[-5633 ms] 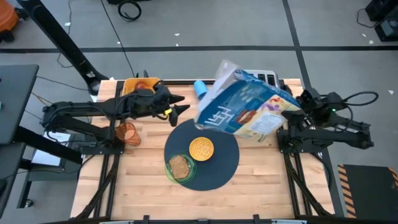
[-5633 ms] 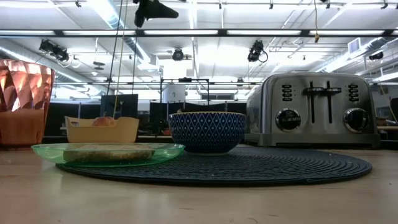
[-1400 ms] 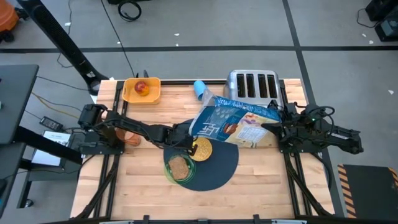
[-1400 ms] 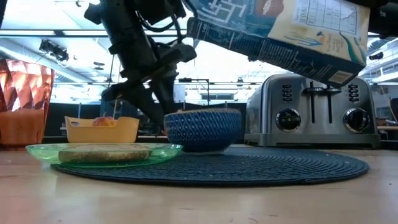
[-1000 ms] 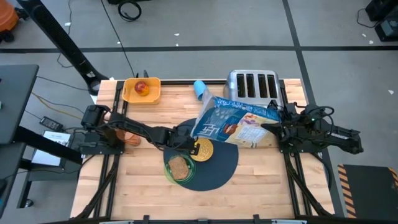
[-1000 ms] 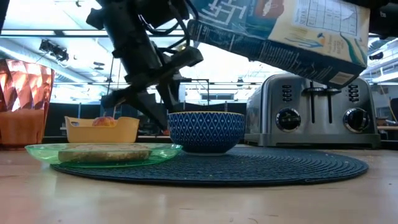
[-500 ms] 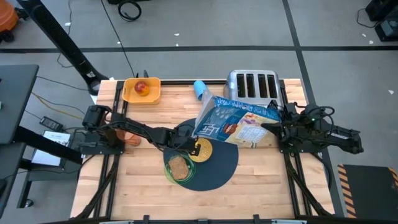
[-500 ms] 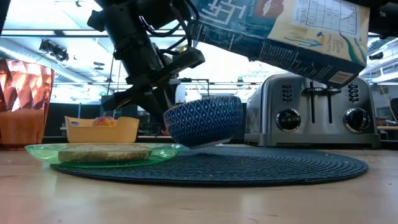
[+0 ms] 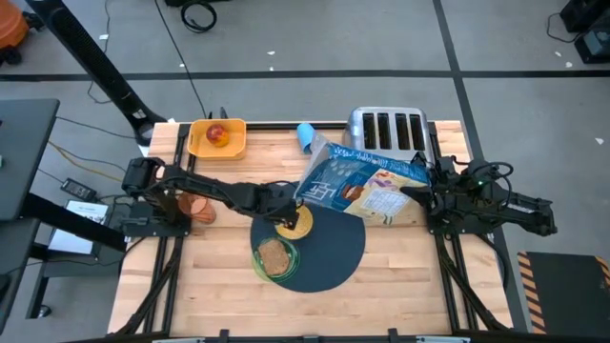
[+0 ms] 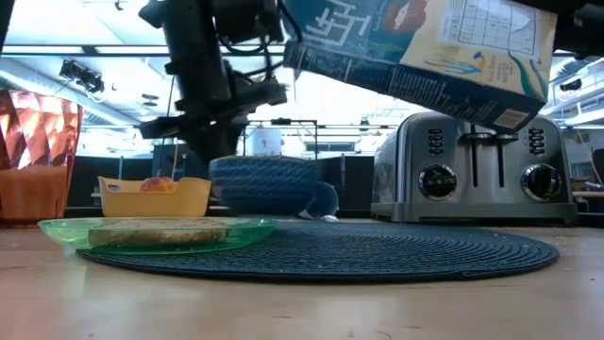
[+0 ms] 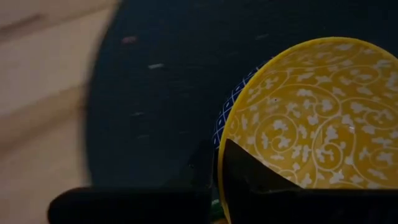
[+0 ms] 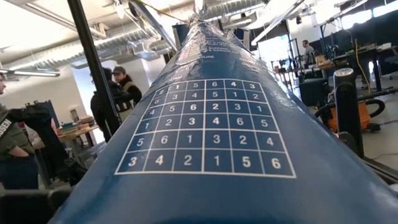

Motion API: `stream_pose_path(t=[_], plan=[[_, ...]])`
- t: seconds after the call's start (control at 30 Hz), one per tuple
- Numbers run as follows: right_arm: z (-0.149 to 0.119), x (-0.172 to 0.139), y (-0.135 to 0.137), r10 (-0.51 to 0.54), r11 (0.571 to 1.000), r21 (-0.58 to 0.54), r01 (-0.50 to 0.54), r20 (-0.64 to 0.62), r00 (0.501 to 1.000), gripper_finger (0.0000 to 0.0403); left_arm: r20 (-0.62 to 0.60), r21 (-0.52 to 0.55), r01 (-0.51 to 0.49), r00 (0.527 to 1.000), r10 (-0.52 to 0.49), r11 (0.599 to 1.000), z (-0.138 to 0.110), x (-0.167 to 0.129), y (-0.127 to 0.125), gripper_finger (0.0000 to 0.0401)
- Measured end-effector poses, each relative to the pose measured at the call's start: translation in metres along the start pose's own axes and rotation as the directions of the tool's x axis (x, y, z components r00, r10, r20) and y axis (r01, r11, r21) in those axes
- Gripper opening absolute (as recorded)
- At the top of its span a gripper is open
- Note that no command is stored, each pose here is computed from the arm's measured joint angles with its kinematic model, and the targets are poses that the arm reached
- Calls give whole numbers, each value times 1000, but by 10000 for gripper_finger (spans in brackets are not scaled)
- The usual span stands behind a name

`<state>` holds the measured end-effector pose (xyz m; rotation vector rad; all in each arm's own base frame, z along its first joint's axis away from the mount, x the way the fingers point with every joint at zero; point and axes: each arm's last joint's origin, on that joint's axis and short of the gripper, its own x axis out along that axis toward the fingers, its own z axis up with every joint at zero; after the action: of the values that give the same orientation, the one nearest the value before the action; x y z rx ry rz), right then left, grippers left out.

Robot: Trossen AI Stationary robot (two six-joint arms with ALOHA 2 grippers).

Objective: Arrange a breakfast setting
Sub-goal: Pour the cereal in the yellow bowl on the dark blue table mat

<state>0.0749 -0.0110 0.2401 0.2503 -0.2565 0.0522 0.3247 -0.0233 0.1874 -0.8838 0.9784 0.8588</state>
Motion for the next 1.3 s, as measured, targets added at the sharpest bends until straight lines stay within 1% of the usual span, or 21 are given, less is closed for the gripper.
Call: stream_pose_path(t=[0.07,0.17,0.27,0.3,0.37,0.57,0.63,0.77,0.9,1.0,1.13,1.27,1.3], plan=[[-1,0,0,-2,1000,2,2,-7,1000,287,-13,11,-46,999,46,999,4,1,6,21],[-1,0,0,-3,1000,2,3,-9,1000,287,-4,6,-44,999,44,999,11,4,9,21],[-2,0,-1,-4,1000,2,4,-19,1000,287,-10,1,-72,997,72,997,14,8,15,23],[-2,0,-1,-4,1000,1,4,-19,1000,287,-8,3,-68,998,68,998,14,8,15,27],[-2,0,0,1,1000,-2,-1,-16,1000,287,-4,1,-61,998,61,998,15,8,14,42],[-2,0,0,1,1000,-15,-1,-22,1000,287,-7,9,-61,998,61,998,13,7,13,105],[-2,0,0,2,1000,-17,-2,-21,1000,287,-5,23,-43,999,43,999,13,3,13,124],[0,0,-1,-4,1000,-29,4,-7,1000,286,18,57,23,1000,-24,998,14,-14,11,159],[0,-1,-2,-17,999,-34,17,-5,1000,285,32,100,69,997,-72,993,13,-26,10,185],[0,-1,-2,-23,999,-35,23,-7,1000,284,28,123,84,996,-88,989,9,-30,8,194],[-1,-1,-2,-17,999,-28,16,-20,1000,284,-21,182,107,994,-105,978,3,-33,7,196],[-1,-1,-2,-5,1000,-27,5,-25,1000,284,-33,211,115,993,-110,971,-3,-50,12,196],[-1,-1,-2,-3,1000,-27,2,-26,1000,284,-41,223,99,995,-92,970,-5,-56,16,196]])
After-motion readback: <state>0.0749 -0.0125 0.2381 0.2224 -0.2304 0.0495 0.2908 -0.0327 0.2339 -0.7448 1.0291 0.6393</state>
